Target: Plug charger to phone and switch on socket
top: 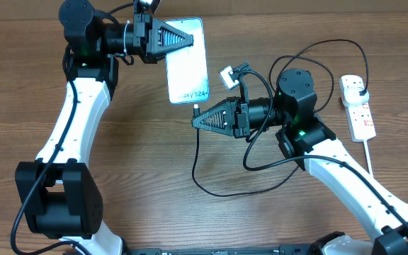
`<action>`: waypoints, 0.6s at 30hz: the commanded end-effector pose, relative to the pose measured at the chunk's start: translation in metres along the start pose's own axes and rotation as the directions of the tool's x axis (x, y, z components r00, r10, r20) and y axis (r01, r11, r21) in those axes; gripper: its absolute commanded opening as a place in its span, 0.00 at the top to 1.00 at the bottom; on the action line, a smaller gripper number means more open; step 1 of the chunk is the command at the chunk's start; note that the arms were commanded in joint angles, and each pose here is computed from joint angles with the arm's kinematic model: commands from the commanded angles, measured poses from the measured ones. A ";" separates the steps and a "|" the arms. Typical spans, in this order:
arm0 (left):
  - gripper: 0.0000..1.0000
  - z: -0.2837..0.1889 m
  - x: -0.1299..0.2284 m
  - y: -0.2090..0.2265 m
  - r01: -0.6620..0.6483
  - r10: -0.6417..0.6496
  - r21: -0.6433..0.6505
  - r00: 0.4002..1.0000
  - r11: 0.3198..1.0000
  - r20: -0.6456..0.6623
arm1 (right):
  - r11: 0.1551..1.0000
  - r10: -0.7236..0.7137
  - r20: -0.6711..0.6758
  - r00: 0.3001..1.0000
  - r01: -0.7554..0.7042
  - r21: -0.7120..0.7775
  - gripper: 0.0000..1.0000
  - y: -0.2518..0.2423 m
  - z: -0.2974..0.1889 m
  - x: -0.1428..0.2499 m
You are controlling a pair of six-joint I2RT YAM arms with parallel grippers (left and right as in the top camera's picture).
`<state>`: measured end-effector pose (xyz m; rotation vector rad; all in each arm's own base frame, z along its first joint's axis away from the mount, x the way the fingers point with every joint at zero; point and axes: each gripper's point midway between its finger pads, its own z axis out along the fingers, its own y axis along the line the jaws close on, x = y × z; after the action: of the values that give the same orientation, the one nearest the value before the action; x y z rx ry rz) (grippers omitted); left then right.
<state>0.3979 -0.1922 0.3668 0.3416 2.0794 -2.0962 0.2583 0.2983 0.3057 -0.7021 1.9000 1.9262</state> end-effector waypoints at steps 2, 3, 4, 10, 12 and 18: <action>0.96 -0.002 -0.002 -0.004 -0.008 0.008 -0.001 1.000 1.000 0.004 | 1.000 -0.005 0.002 1.000 0.005 -0.012 0.96 0.004 0.000 -0.002; 0.96 -0.002 -0.002 -0.004 -0.010 0.010 -0.001 1.000 1.000 0.005 | 1.000 -0.013 0.003 1.000 0.013 -0.014 0.96 0.005 0.000 -0.003; 0.96 -0.002 -0.002 -0.004 -0.013 0.013 -0.001 1.000 1.000 0.006 | 1.000 -0.010 0.005 1.000 0.010 -0.016 0.96 0.006 0.000 -0.003; 0.96 -0.002 -0.002 -0.004 -0.013 0.013 -0.001 1.000 1.000 0.006 | 1.000 -0.013 0.008 1.000 0.013 -0.020 0.96 0.007 0.000 -0.005; 0.96 -0.001 -0.002 -0.004 -0.013 0.013 -0.001 1.000 1.000 0.007 | 1.000 -0.010 0.009 1.000 0.010 -0.020 0.96 0.007 0.000 -0.005; 0.96 0.007 -0.003 -0.005 -0.013 0.012 0.004 1.000 1.000 0.008 | 1.000 0.002 0.011 1.000 -0.002 -0.017 0.96 0.007 0.000 -0.005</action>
<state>0.3981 -0.1930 0.3670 0.3395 2.0784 -2.0964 0.2585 0.2984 0.3132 -0.6987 1.8770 1.9392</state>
